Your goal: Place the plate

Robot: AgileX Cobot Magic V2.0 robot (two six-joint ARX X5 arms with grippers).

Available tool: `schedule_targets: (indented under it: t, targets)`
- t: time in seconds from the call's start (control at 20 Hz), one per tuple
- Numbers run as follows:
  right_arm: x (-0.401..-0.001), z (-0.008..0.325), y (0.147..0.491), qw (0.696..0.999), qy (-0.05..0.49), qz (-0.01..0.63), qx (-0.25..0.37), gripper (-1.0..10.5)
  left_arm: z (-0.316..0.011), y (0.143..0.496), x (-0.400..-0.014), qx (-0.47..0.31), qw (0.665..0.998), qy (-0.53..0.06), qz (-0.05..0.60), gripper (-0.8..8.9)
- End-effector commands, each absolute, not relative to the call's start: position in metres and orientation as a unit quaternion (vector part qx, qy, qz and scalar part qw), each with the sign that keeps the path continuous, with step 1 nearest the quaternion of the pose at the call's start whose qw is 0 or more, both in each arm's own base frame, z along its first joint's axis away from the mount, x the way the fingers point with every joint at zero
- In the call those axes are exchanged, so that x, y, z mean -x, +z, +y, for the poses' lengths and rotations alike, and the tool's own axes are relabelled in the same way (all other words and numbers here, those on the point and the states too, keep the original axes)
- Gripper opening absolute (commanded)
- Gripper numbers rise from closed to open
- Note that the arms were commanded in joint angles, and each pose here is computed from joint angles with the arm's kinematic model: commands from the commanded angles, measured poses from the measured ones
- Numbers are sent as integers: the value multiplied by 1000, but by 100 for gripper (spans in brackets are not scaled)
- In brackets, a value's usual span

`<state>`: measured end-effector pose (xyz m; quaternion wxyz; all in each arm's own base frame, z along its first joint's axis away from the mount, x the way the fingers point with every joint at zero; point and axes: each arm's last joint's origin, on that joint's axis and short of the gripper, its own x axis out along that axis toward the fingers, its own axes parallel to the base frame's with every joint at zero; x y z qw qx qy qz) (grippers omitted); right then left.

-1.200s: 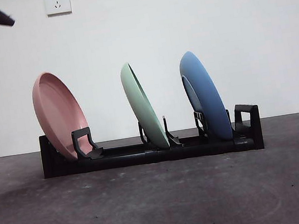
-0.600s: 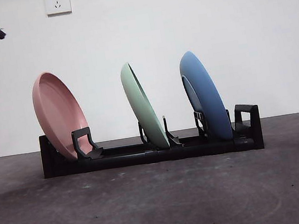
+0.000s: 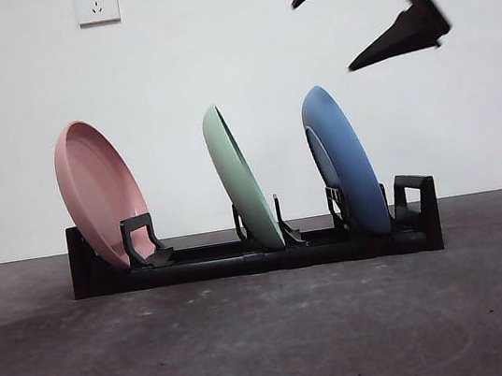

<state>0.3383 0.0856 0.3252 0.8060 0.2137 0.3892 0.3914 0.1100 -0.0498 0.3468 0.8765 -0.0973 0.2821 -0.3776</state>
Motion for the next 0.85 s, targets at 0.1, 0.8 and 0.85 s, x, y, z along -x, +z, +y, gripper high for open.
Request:
schedule_targets:
  t: [0.1, 0.8, 0.85]
  targets:
    - [-370, 93, 319, 804, 390, 393, -217, 504, -47, 357, -100, 95, 882, -385, 256, 500]
    - [-402, 103, 287, 792, 377, 421, -233, 213, -45, 358, -92, 94, 883, -386, 252, 500]
    - [-402, 103, 286, 793, 378, 420, -231, 172, -45, 358, -92, 94, 883, -386, 252, 500]
